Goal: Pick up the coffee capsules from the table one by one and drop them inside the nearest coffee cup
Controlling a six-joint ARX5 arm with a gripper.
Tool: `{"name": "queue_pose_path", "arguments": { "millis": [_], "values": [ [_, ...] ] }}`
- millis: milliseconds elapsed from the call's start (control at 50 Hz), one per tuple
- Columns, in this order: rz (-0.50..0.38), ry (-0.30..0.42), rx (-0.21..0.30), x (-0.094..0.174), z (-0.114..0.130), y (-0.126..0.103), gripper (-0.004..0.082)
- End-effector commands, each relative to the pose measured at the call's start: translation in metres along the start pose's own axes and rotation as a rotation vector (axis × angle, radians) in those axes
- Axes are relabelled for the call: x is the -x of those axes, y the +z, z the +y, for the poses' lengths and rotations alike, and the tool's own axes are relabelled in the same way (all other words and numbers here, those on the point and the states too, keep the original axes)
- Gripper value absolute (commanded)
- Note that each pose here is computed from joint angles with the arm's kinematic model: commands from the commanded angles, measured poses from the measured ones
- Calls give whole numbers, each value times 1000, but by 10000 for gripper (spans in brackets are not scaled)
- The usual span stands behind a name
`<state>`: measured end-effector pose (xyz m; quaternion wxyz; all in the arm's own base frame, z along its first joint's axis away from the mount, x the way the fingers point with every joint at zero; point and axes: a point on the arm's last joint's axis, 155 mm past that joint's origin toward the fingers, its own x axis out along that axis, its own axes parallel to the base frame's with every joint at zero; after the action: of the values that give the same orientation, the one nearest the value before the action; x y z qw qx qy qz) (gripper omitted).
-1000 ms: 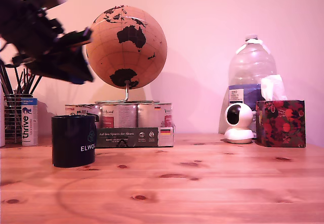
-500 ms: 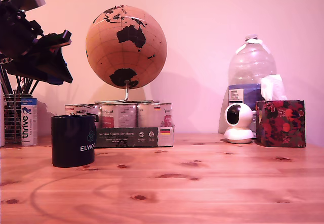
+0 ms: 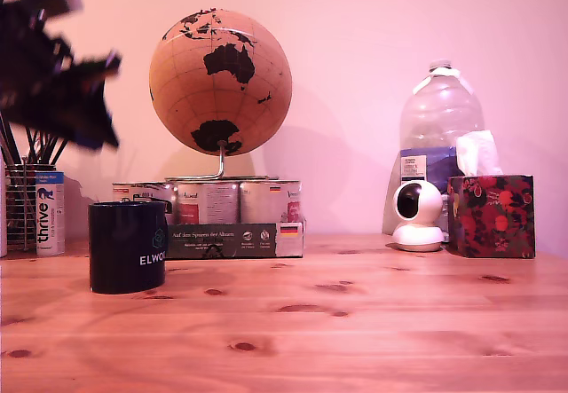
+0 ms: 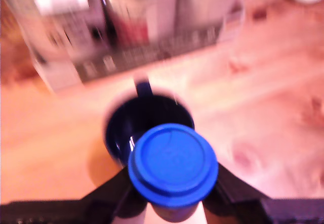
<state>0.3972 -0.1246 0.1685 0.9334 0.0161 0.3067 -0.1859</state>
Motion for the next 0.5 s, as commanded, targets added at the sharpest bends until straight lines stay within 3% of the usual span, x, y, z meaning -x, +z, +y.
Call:
{"name": "queue_pose_path", "arguments": {
  "millis": [0,480],
  "values": [
    [2,3,-24,0,-1,6,198],
    [174,22,-5,-29,8,-7,198]
  ]
}}
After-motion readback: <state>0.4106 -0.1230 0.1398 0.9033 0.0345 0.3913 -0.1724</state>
